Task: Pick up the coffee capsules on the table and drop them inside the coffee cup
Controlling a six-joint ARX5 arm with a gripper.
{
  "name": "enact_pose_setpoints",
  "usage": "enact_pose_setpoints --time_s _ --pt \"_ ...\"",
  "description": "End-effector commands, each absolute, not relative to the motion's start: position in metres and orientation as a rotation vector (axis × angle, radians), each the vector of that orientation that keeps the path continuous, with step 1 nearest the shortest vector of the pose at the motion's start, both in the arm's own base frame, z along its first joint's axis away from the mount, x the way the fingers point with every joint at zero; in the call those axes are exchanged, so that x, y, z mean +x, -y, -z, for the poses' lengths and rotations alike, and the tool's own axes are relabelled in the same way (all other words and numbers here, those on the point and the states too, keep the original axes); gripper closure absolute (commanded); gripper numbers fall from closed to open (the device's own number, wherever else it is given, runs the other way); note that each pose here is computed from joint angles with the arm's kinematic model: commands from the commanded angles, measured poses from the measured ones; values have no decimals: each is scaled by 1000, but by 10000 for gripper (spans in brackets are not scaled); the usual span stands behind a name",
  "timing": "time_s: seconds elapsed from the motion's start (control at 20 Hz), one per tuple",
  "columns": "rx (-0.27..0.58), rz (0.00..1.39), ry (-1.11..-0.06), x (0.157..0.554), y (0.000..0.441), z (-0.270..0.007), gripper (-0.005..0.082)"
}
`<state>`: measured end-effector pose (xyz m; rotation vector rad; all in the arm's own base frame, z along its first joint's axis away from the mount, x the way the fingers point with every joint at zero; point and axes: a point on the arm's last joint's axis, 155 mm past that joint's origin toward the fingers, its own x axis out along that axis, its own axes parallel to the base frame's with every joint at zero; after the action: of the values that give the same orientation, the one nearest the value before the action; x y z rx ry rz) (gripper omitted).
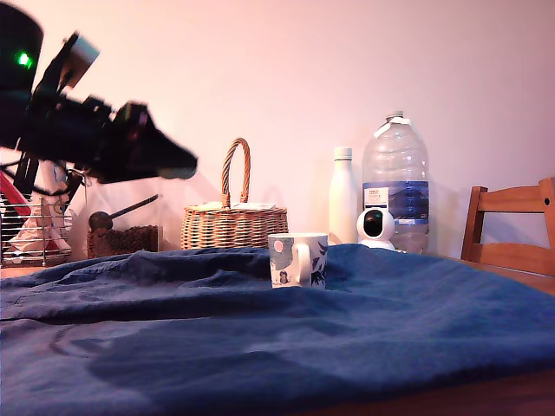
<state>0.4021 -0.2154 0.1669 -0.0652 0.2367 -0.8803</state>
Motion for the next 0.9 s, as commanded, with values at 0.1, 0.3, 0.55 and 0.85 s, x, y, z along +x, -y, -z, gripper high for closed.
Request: enact_pose_setpoints --time_s 0.1,0.3,0.55,0.85 --pt "-63 898 -261 396 222 -161 657" --pt "-61 878 -267 398 221 -159 657" --pt "-52 858 -263 400 225 -159 657" --pt "-27 853 -230 399 250 -171 657"
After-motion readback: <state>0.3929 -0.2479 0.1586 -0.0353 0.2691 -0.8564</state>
